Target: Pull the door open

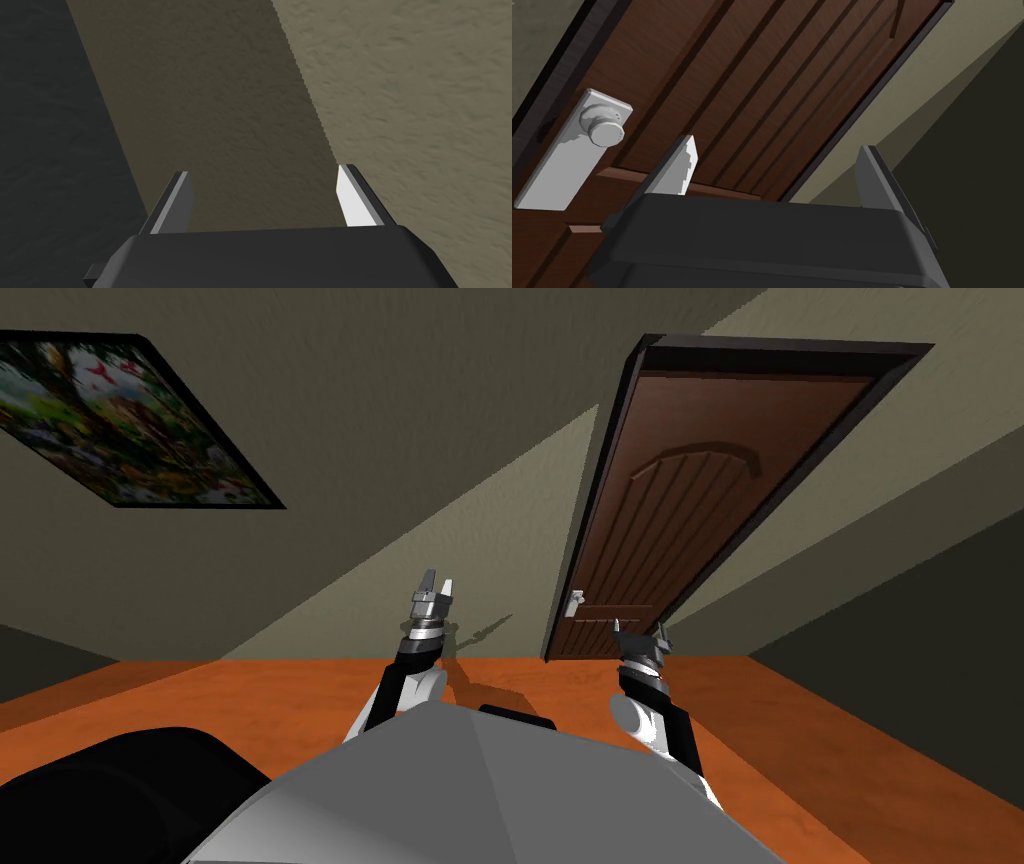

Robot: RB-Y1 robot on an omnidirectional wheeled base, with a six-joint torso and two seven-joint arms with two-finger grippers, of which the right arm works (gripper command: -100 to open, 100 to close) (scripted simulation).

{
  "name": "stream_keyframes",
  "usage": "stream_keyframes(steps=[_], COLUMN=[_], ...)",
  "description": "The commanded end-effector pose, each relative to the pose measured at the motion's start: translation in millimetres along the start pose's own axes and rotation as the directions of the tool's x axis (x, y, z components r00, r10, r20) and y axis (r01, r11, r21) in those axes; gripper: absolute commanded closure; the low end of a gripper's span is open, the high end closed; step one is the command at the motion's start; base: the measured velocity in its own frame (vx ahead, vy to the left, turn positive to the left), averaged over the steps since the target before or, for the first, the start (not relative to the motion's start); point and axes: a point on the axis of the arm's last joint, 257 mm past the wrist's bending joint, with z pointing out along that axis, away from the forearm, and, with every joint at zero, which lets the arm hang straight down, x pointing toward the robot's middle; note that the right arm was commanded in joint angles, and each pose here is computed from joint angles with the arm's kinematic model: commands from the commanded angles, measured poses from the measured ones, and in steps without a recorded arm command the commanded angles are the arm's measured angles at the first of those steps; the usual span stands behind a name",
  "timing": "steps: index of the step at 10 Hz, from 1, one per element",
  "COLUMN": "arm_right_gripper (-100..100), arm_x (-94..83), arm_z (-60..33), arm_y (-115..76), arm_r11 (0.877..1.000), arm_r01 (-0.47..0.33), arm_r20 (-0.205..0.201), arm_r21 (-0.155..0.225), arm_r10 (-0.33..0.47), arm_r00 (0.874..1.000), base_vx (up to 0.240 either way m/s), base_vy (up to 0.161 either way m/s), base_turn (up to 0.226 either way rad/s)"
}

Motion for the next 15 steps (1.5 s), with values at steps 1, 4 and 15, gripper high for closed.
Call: stream_keyframes(steps=[1, 4, 15], arm_right_gripper=[-100, -100, -100], arm_x=[-10.0, -27.8, -108.3], arm_z=[0.3, 0.2, -7.9], arm_y=[-0.9, -3.0, -11.3], arm_r11=[1.0, 0.997, 0.955], arm_r01=[-0.029, -0.078, -0.277], arm_r20=[0.023, 0.063, 0.239], arm_r21=[-0.004, -0.012, -0.102], arm_r10=[0.029, 0.079, 0.294], arm_r00=[0.999, 0.995, 0.925], base_vx=[-0.021, -0.021, -0.047], base_vy=[-0.113, -0.106, -0.13], base_turn=[0.181, 0.214, 0.254])
